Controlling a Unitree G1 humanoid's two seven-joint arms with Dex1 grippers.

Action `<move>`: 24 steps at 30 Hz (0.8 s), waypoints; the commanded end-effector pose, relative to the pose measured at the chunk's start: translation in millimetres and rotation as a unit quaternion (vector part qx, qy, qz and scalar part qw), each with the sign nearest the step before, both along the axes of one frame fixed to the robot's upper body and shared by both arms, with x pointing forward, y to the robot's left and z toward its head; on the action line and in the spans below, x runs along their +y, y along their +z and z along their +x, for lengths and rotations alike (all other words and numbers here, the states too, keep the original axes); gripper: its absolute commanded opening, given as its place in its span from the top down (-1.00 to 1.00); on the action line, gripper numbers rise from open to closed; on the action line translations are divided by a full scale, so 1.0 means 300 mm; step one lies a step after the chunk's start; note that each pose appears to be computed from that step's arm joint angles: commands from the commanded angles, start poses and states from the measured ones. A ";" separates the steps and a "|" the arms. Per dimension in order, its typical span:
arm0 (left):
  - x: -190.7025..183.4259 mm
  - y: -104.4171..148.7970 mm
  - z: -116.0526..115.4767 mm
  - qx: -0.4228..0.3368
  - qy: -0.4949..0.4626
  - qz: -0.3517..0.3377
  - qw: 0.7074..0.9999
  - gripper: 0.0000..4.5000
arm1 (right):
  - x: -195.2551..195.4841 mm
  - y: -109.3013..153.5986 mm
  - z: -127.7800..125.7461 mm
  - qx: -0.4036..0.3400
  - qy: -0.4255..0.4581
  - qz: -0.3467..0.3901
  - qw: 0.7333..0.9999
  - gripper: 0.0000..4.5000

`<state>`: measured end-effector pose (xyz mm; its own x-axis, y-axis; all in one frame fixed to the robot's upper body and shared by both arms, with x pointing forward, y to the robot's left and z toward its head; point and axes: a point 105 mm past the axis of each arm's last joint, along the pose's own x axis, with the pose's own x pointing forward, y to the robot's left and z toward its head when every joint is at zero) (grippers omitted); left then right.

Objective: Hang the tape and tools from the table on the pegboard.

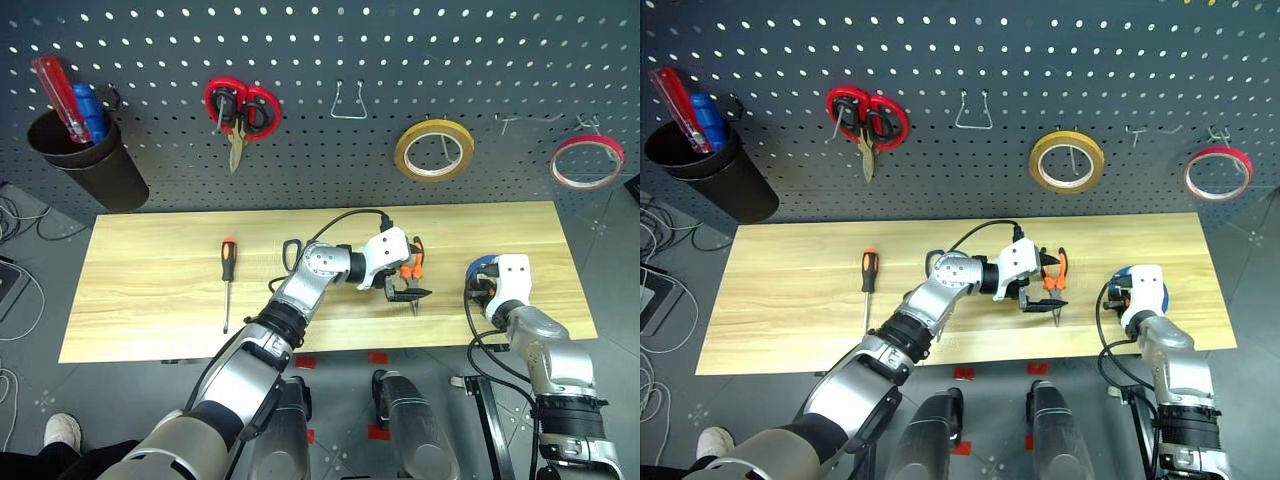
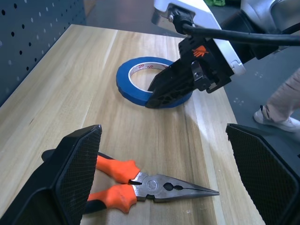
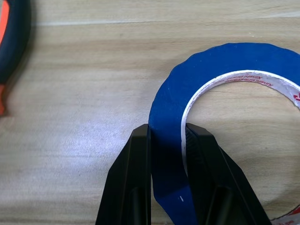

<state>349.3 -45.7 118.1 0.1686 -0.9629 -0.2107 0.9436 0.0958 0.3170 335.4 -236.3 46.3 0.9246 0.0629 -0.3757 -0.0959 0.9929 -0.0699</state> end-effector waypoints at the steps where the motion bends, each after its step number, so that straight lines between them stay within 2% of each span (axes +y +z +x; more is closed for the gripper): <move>1: -0.010 0.080 -0.027 -0.020 -0.012 -0.042 0.999 -1.00 | 0.004 0.041 -0.023 -0.040 0.020 -0.040 0.998 0.69; 4: 0.024 0.105 -0.058 -0.017 -0.011 -0.053 0.998 -1.00 | 0.004 0.092 -0.042 -0.086 0.019 -0.076 0.993 0.69; 6: 0.055 0.124 -0.081 -0.008 0.001 -0.060 0.998 -1.00 | -0.003 0.160 -0.053 -0.139 0.006 -0.114 0.984 0.69; 13: 0.080 0.217 -0.091 0.016 0.074 -0.100 0.992 -1.00 | 0.032 0.327 -0.078 -0.277 -0.053 -0.167 0.945 0.69; 21: 0.064 0.278 -0.060 -0.003 0.112 -0.130 0.985 -1.00 | 0.140 0.469 -0.067 -0.410 -0.022 -0.233 0.881 0.69; 24: 0.050 0.285 -0.057 -0.013 0.105 -0.129 0.986 -1.00 | 0.159 0.501 -0.038 -0.433 0.001 -0.237 0.869 0.69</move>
<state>335.4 -26.1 191.9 0.3968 -0.9179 0.0016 0.8871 0.3840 0.2561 326.6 -191.0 185.0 0.9018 0.0601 0.4279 0.1855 0.8405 -0.5091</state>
